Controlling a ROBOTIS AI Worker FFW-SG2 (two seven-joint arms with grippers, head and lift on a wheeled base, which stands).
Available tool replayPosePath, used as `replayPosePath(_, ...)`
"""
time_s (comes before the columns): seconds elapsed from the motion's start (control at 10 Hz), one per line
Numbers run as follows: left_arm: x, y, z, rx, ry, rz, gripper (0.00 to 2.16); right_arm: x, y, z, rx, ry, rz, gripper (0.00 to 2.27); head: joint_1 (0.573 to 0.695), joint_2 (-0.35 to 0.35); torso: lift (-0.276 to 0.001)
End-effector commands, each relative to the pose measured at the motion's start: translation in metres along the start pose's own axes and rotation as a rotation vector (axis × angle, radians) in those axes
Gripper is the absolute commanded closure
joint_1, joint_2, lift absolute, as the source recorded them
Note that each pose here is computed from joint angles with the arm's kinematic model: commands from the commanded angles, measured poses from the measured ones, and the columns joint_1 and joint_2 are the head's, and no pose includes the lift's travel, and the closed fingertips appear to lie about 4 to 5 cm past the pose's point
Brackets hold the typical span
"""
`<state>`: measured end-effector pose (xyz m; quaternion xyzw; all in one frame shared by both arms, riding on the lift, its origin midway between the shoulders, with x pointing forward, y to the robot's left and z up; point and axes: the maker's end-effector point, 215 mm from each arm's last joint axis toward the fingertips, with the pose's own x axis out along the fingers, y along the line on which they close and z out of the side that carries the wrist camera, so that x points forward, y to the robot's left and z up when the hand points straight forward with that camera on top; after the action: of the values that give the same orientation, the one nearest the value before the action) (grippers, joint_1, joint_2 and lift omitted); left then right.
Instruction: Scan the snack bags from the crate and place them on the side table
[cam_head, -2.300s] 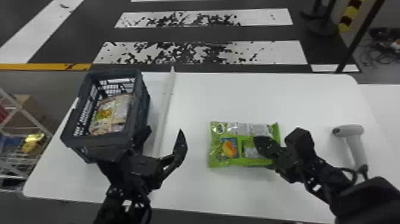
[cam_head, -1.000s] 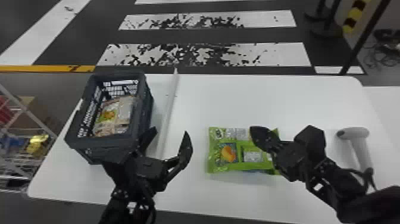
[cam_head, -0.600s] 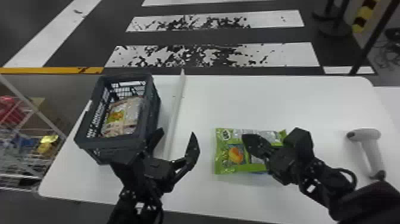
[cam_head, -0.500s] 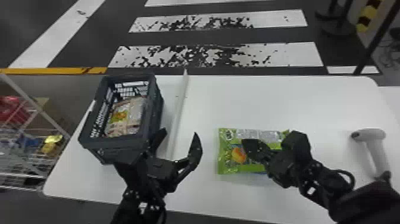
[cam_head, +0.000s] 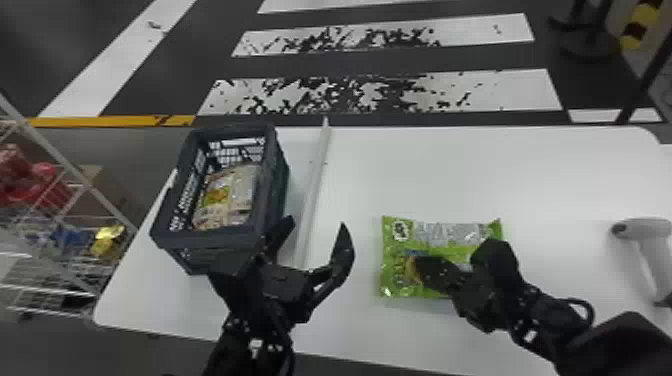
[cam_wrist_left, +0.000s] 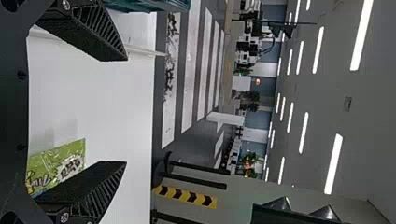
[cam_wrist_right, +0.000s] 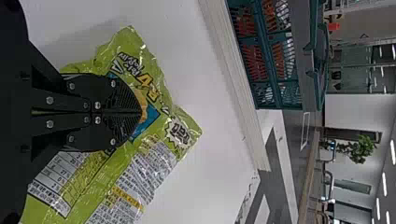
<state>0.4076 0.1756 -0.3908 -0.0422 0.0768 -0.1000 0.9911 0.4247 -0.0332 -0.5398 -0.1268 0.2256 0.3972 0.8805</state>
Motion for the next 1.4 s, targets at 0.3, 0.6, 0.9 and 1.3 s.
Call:
replayPosePath(0.3, -0.001, -0.001, 0.001, -0.003, -0.006, -0.001, 0.08, -0.016, -0.049, 0.001, 0.040, -0.027, -0.119, 2.26, 0.695, 0.161, -0.081)
replayPosePath(0.6, -0.003, -0.001, 0.004, -0.001, -0.016, -0.003, 0.08, -0.048, -0.065, 0.028, 0.077, -0.111, -0.182, 2.26, 0.695, 0.118, -0.081)
replayPosePath(0.9, -0.003, -0.002, 0.004, -0.001, -0.016, -0.005, 0.08, -0.078, -0.015, 0.042, 0.055, -0.132, -0.069, 2.26, 0.695, 0.117, -0.081)
replayPosePath(1.3, -0.003, -0.002, 0.006, -0.001, -0.025, -0.009, 0.09, -0.064, 0.029, 0.029, 0.045, -0.103, 0.059, 2.26, 0.695, 0.166, -0.081)
